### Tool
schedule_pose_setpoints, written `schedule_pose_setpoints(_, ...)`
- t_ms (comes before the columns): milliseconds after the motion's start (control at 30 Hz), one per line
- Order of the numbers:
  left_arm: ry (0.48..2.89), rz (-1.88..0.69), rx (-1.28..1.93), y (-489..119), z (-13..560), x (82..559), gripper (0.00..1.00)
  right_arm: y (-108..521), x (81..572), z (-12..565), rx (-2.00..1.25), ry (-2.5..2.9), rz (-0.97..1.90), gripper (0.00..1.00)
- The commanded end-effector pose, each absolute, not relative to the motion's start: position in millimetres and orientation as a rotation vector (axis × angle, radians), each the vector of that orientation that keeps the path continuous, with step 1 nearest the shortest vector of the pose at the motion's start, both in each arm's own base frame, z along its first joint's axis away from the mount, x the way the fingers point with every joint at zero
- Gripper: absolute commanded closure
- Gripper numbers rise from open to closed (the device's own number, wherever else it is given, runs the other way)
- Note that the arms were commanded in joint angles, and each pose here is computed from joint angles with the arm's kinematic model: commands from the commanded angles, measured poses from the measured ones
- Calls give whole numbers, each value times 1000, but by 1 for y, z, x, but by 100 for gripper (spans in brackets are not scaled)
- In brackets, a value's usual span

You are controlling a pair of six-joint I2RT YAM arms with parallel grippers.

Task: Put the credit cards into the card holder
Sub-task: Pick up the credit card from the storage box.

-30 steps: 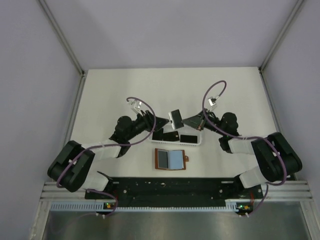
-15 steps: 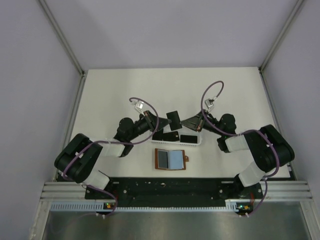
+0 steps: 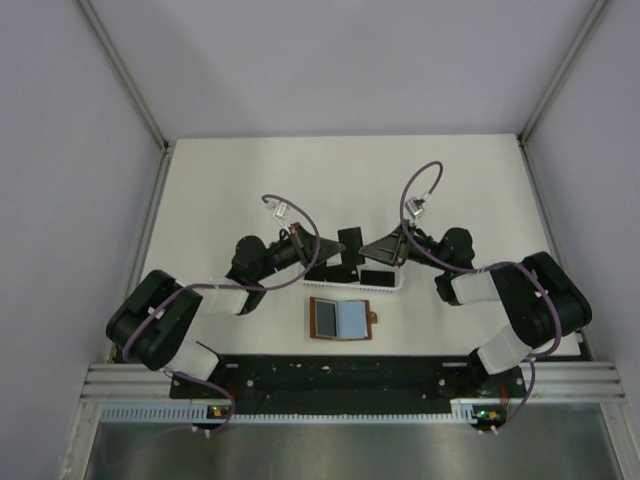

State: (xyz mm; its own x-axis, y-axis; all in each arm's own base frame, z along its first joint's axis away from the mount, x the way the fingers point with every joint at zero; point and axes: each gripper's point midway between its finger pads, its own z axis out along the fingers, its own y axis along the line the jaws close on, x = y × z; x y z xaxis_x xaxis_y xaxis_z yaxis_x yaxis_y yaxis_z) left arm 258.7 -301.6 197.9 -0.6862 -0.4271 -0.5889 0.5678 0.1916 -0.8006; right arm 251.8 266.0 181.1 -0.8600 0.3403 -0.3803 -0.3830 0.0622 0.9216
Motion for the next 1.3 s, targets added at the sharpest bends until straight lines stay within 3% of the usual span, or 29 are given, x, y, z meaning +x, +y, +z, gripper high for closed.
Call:
schedule_pose_setpoints(0, 1567, -1661, 264, -305, 231, 244, 100, 268, 235, 239, -347, 1553, 1858, 71)
schedule_pose_setpoints(667, 1589, -1715, 367, -317, 235, 236, 100, 269, 227, 239, -412, 1585, 1862, 79)
schedule_pose_setpoints(967, 1598, -1709, 380, -319, 235, 234, 100, 269, 228, 238, -408, 1591, 1853, 100)
schedule_pose_setpoints(1067, 1619, -1666, 377, -317, 232, 237, 86, 269, 235, 232, -389, 1643, 1798, 100)
schedule_pose_setpoints(1133, 1643, -1594, 390, -314, 227, 240, 81, 267, 241, 226, -374, 1687, 1701, 100)
schedule_pose_setpoints(1267, 1787, -1332, 332, -296, 208, 259, 74, 236, 269, 197, -271, 1913, 1210, 100)
